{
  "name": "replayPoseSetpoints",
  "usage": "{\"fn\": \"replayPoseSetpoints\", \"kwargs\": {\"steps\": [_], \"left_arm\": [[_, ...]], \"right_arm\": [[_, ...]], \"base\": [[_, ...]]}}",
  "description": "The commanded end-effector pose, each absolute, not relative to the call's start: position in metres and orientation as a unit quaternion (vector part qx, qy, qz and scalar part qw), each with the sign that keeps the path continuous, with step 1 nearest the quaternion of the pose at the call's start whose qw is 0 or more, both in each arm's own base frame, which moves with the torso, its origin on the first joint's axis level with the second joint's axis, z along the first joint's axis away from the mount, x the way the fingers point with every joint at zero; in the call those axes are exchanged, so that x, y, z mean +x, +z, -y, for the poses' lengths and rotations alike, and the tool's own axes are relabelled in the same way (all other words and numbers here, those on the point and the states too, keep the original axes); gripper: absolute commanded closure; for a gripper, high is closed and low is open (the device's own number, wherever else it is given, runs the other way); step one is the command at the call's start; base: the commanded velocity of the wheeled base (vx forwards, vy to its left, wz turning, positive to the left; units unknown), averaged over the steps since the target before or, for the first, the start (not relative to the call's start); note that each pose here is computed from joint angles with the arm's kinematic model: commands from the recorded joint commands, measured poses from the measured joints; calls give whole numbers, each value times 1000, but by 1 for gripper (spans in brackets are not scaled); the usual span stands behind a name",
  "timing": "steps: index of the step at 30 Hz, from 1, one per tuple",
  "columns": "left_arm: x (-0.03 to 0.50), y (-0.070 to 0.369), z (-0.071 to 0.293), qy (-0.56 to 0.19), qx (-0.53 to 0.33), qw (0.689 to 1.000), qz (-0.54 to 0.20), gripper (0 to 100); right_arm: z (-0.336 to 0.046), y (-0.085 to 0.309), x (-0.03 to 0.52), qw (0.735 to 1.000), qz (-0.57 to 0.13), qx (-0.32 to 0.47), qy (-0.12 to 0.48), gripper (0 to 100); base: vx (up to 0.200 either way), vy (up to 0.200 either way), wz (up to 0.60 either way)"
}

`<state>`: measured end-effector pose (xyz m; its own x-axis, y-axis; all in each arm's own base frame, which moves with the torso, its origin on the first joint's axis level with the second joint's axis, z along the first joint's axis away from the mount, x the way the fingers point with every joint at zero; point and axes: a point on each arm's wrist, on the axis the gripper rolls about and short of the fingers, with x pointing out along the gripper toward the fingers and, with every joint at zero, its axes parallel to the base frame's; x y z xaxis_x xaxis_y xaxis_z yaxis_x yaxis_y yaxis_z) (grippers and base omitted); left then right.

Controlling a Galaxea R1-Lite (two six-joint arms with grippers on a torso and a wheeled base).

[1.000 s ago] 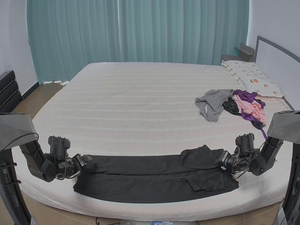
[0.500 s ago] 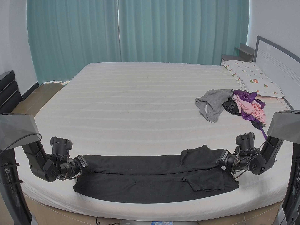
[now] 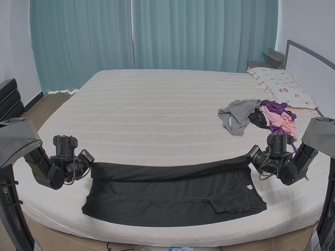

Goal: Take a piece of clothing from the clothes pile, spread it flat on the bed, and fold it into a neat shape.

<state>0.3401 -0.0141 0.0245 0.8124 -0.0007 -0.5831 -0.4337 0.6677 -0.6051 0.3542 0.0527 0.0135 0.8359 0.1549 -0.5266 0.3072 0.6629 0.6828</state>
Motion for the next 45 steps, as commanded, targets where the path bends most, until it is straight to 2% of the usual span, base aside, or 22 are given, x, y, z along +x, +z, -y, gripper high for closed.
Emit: {"fn": "replayPoseSetpoints", "kwargs": {"steps": [1,5,21,45], "left_arm": [[357,42,8,121,-421,871,-221,100],[349,34,3,121,-420,874,-210,100],[304,-3,-2,129,-322,882,-318,100],[290,-21,1,124,-277,879,-367,100]], "right_arm": [[-50,28,367,874,-221,430,-40,100],[-52,17,350,875,-242,418,-36,100],[-49,-14,306,880,-343,326,-33,100],[-48,-26,295,881,-372,290,-31,100]], "base": [[0,0,0],[0,0,0],[0,0,0],[0,0,0]]}}
